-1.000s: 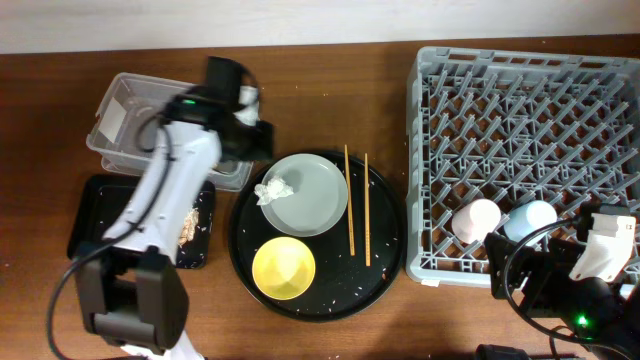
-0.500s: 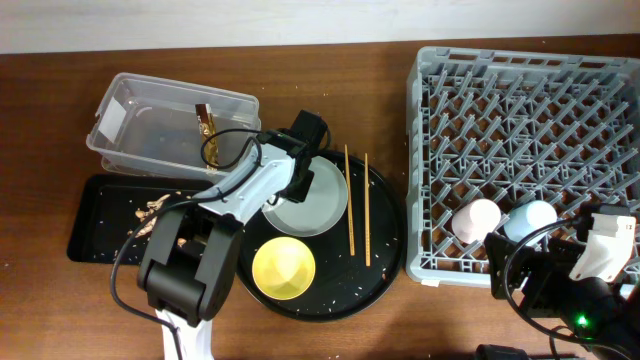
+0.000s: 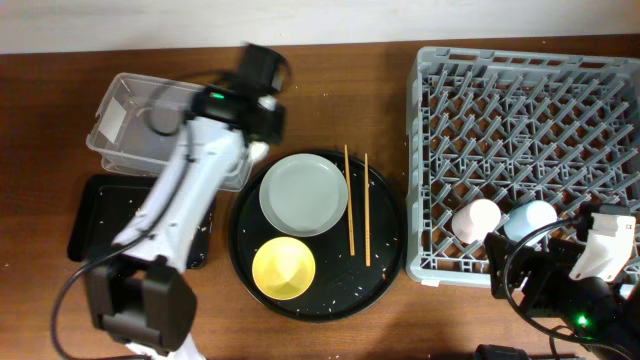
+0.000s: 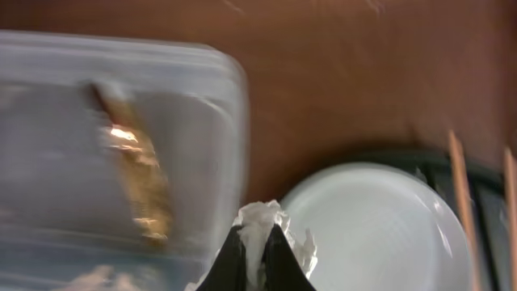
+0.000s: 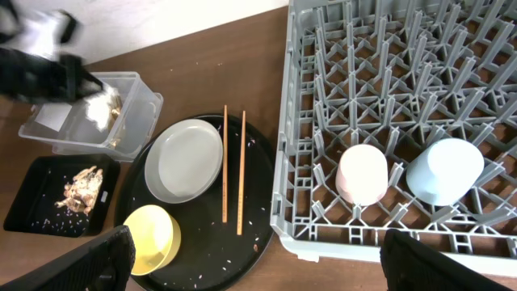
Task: Sort waste into correct bins and load items into the dishwasher rack
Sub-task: 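Pick the white tissue off the plate and drop it in the clear bin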
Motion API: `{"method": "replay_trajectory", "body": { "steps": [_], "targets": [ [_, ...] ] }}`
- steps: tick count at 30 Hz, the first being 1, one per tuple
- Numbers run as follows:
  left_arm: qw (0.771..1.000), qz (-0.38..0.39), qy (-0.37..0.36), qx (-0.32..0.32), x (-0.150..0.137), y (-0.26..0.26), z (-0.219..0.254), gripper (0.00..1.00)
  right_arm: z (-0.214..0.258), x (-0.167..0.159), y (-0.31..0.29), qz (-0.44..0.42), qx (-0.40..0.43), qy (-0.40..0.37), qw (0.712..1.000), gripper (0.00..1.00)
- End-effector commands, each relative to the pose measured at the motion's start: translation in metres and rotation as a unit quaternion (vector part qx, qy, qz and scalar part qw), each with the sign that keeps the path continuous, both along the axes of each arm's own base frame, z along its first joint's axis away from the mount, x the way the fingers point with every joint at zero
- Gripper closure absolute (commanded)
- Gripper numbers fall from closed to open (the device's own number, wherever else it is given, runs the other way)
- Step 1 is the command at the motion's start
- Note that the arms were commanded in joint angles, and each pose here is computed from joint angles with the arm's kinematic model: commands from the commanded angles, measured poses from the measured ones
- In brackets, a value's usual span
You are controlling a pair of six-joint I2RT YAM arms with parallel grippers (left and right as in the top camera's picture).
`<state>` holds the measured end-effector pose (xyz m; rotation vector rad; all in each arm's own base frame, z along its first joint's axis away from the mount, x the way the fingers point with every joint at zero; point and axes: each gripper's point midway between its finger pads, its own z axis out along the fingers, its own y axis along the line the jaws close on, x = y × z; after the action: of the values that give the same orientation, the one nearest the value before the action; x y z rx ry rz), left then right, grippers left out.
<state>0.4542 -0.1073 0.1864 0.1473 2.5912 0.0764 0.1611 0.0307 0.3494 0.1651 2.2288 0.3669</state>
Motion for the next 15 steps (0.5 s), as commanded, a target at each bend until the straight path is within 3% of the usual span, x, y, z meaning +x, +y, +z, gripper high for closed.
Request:
{"method": "replay_trajectory", "body": {
  "steps": [1,2,3,4,5,9,15],
  "targets": [
    [0.997,0.070,0.001,0.006,0.022,0.056,-0.017,0.99,0.002,0.000,0.002,0.009,-0.003,-0.005,1.000,0.02],
    [0.997,0.078,0.002,0.006,0.025,0.064,-0.021,0.82,0.002,0.000,0.002,0.009,-0.003,-0.005,1.000,0.02],
    [0.996,0.084,0.004,0.005,0.027,0.069,-0.025,0.38,0.002,0.000,0.002,0.009,-0.003,-0.005,1.000,0.02],
    [0.996,0.086,0.008,0.001,0.026,0.072,-0.025,0.13,0.002,0.000,0.002,0.009,-0.003,-0.005,1.000,0.02],
    [0.997,0.081,0.009,-0.004,0.024,0.072,-0.020,0.01,0.002,0.000,0.002,0.009,-0.003,-0.005,1.000,0.02],
    [0.998,0.061,0.003,-0.031,-0.004,0.061,0.041,0.01,0.002,0.000,0.002,0.009,-0.003,-0.005,1.000,0.02],
    [0.998,0.008,0.014,-0.059,-0.091,0.034,0.107,0.01,0.002,0.000,0.002,0.009,-0.003,-0.005,1.000,0.02]
  ]
}}
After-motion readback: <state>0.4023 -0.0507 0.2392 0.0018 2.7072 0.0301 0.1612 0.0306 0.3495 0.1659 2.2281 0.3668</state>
